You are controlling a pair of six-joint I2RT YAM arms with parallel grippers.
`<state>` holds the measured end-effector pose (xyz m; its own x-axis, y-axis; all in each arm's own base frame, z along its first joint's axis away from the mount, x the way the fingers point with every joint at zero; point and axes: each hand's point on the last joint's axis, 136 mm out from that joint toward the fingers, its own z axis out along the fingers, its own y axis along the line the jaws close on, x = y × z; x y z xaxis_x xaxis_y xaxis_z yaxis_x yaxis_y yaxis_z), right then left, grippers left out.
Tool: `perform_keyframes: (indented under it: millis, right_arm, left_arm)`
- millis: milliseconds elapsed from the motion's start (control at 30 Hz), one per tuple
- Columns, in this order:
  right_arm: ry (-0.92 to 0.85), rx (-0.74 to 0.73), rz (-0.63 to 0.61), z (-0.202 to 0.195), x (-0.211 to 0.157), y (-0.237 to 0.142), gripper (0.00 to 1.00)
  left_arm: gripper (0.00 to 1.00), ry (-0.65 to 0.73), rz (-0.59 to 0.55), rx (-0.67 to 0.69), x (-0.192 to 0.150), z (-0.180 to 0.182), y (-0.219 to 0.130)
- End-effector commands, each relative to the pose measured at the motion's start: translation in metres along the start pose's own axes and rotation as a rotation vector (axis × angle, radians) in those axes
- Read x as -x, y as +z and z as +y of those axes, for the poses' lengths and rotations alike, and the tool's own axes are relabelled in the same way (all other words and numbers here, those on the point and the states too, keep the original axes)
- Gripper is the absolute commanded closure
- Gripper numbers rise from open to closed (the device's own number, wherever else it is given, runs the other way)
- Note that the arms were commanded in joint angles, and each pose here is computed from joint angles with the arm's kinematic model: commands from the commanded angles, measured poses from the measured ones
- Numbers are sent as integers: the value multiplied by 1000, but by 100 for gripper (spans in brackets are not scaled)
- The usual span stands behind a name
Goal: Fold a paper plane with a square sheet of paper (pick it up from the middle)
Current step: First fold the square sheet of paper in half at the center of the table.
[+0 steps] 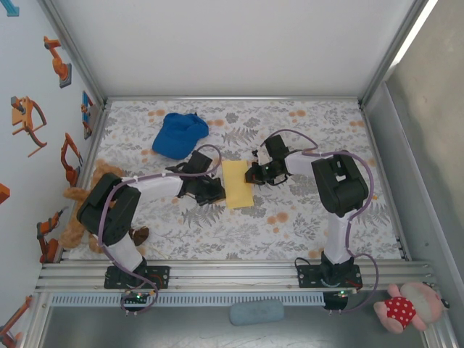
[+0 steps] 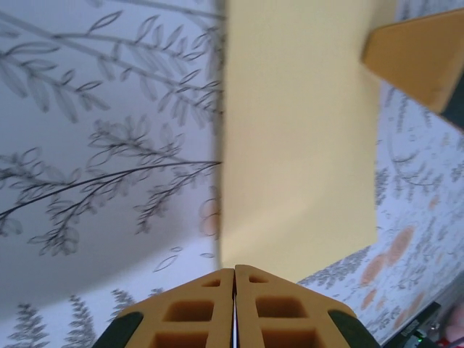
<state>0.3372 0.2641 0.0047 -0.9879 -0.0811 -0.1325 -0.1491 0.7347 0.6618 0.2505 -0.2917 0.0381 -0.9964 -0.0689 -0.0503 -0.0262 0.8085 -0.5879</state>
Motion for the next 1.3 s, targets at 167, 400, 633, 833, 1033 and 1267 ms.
perform_keyframes:
  millis: [167, 400, 633, 833, 1033, 1267]
  right_arm:
    - [157, -415, 196, -112, -80, 18, 100]
    - [157, -415, 194, -111, -79, 18, 100]
    - [153, -415, 187, -110, -76, 17, 100]
    - [152, -397, 177, -104, -71, 16, 100]
    - [122, -346, 112, -78, -53, 8, 100]
    - [18, -178, -106, 18, 11, -28, 92]
  left_arm:
    - [90, 44, 56, -79, 2, -36, 25]
    - [89, 15, 155, -3, -27, 1, 40]
    - [89, 10, 223, 150, -56, 52, 33]
    - [89, 24, 207, 148, -65, 53, 13]
    - [87, 65, 63, 114, -46, 30, -21]
    - [74, 68, -191, 11, -1, -11, -52]
